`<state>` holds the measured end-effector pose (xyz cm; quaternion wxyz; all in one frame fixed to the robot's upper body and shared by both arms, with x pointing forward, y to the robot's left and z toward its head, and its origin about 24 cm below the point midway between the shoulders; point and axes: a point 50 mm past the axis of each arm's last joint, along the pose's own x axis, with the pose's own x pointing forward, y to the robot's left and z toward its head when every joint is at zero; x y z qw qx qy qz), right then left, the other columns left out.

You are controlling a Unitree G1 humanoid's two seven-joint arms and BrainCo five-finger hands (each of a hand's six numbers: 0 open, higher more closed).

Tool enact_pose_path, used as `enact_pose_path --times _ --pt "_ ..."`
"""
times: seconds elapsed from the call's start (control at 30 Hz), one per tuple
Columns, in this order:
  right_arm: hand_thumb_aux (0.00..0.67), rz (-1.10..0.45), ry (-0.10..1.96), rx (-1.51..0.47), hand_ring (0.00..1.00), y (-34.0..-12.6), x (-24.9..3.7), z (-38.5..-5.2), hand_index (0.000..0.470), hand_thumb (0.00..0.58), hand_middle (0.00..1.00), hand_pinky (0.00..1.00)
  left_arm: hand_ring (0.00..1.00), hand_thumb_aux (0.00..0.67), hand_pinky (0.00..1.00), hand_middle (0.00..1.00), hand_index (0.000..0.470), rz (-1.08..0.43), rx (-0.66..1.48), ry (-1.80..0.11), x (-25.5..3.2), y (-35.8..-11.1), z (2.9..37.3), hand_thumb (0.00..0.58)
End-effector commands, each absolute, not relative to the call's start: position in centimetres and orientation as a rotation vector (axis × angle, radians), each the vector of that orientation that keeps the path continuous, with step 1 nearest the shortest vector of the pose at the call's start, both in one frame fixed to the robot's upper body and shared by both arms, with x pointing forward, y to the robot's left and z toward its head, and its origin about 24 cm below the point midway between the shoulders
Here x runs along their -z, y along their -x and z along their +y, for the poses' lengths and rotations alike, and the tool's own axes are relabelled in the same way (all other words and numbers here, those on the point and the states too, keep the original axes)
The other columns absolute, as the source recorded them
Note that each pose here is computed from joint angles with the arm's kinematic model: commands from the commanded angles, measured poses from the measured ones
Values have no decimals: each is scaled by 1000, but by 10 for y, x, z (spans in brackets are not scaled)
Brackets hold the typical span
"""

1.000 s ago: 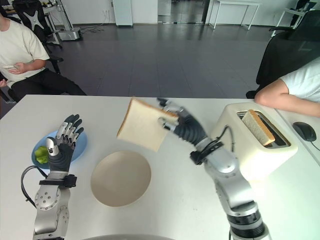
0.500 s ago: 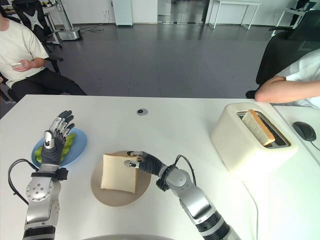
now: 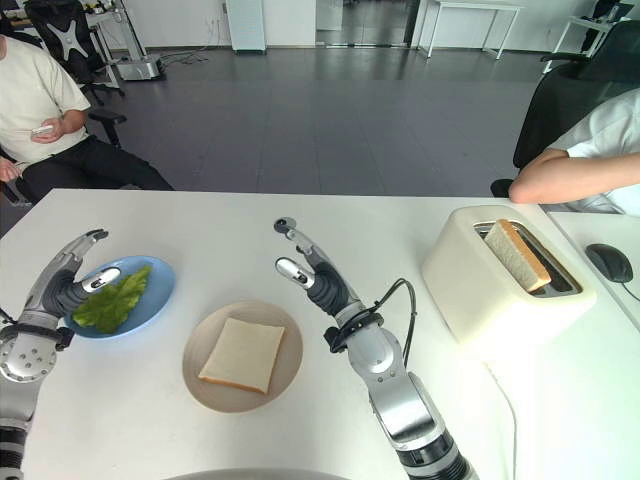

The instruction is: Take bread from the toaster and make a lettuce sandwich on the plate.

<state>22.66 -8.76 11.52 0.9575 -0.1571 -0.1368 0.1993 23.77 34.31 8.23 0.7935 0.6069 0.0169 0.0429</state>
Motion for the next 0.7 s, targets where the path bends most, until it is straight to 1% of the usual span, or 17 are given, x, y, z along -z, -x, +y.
enact_pose_path --times 0.03,0.1,0.2,0.23,0.27,0.3,0.33,0.53,0.7 --pt "0 -203 220 -328 0 -221 -99 -103 0 0 0 0 0 0 0 0 0 230 -32 -1531 -69 -232 368 0" --pt "0 -168 97 -264 0 -218 -91 -113 0 0 0 0 0 0 0 0 0 289 4 -1576 -61 -230 373 0" --pt "0 -161 -41 -185 0 -212 -86 -126 0 0 0 0 0 0 0 0 0 325 34 -1608 -52 -232 374 0" --pt "0 -162 -59 -173 0 -211 -85 -128 0 0 0 0 0 113 0 0 79 332 37 -1614 -50 -232 375 179" --pt "0 -160 -74 -164 0 -209 -84 -131 0 0 0 0 0 381 0 0 267 338 40 -1619 -49 -232 376 472" --pt "0 -157 -81 -159 0 -208 -83 -132 0 0 0 0 0 575 0 0 404 343 44 -1622 -47 -232 376 568" --pt "0 -155 -84 -157 0 -207 -82 -133 0 0 0 0 0 670 0 0 470 344 47 -1624 -46 -232 376 580" --pt "0 -161 -102 -162 0 -206 -82 -130 0 0 0 0 0 670 0 0 470 335 43 -1636 -43 -236 378 580" --pt "0 -167 -105 -160 0 -207 -83 -129 0 0 0 0 0 670 0 0 470 184 -11 -1628 -65 -246 370 580"
